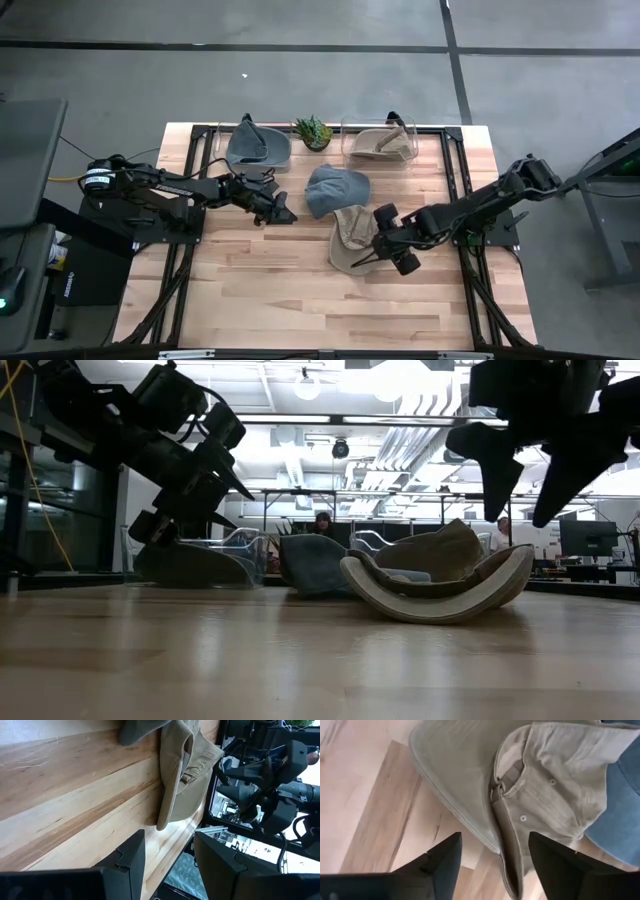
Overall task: Pick & Place hat
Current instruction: Put the brown cap into the right transparent bin
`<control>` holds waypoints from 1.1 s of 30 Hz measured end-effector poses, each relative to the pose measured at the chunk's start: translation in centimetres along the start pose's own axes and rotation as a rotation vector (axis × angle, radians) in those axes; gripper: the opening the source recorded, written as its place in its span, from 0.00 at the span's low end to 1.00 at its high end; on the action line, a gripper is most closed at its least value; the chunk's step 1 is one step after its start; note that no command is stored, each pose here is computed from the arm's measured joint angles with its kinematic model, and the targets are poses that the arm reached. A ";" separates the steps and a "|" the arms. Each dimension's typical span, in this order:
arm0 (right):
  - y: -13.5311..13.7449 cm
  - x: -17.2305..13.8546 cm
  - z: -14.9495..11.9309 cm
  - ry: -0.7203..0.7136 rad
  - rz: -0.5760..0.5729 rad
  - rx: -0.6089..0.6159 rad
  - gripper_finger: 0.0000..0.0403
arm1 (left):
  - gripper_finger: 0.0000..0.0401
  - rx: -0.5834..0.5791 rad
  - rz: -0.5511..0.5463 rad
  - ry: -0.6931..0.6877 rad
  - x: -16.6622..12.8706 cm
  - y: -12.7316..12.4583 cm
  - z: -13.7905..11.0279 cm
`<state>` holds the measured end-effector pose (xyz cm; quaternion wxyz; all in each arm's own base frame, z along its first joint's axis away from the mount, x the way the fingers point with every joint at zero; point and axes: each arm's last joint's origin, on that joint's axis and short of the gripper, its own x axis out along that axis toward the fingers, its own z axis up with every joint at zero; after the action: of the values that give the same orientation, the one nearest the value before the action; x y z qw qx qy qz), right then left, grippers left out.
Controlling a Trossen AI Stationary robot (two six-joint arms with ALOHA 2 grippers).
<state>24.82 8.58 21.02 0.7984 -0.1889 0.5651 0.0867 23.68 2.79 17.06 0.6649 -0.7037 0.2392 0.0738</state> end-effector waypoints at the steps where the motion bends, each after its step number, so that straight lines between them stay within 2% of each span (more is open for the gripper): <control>1: 0.0 0.1 0.0 -0.002 -0.003 0.000 0.59 | 0.37 0.003 0.000 0.000 0.0 0.0 0.0; 8: -0.4 0.2 -0.2 0.014 -0.037 -0.051 0.68 | 0.37 0.008 -0.001 0.005 0.0 0.0 0.0; 17: -0.9 1.5 0.0 0.037 0.037 -0.090 0.68 | 0.37 0.008 -0.001 0.004 0.0 0.0 0.0; 20: -1.0 2.7 0.1 0.073 0.019 -0.120 0.68 | 0.37 0.011 -0.001 0.004 0.0 0.0 0.0; 33: -2.0 6.7 0.2 0.154 0.063 -0.077 0.68 | 0.37 0.006 -0.002 0.003 0.0 0.0 0.0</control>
<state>27.99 6.27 15.25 0.7416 -0.2076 0.6268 0.1185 23.69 2.79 17.08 0.6669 -0.7020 0.2395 0.0713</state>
